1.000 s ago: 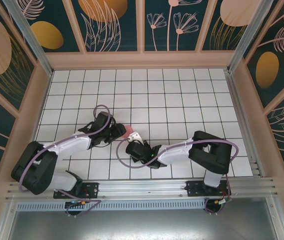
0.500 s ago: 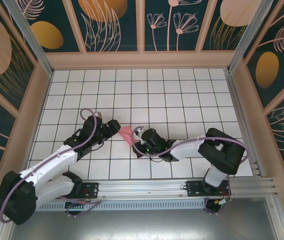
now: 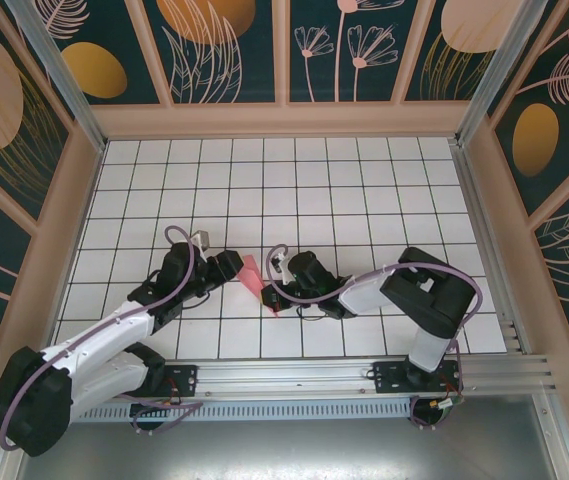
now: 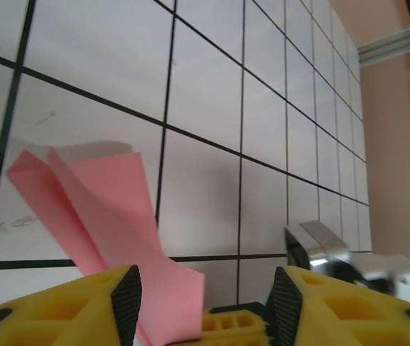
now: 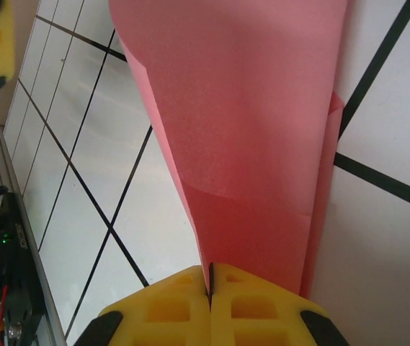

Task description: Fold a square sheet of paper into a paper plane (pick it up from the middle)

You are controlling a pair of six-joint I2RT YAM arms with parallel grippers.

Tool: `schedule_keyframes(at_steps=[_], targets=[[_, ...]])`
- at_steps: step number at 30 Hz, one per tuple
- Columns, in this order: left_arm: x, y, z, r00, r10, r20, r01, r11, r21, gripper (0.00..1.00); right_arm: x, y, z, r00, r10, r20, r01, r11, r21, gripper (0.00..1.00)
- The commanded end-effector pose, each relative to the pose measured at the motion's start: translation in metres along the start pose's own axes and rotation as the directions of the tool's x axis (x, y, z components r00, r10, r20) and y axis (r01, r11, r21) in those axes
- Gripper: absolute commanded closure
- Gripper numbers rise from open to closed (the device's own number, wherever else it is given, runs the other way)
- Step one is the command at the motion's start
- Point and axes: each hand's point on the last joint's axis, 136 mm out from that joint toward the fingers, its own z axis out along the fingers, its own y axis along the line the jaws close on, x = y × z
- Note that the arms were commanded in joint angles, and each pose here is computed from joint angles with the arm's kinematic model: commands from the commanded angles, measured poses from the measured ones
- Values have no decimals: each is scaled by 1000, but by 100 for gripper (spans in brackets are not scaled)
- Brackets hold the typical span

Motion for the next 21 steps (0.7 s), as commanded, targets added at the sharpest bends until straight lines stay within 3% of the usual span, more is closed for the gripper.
schedule_keyframes(at_steps=[1,16,21], targets=[[0,-10,-1,999,33,1,-33,997,67,47,0,5,0,998,58,-3,-58,995,-81,100],[22,-15,4,993,77,-89,-62,985,162,51,4,3,5,972,208,-113,-225,960,-166,100],[28,-17,6,991,86,-105,-63,978,201,51,3,-4,10,951,274,-146,-294,945,-143,100]])
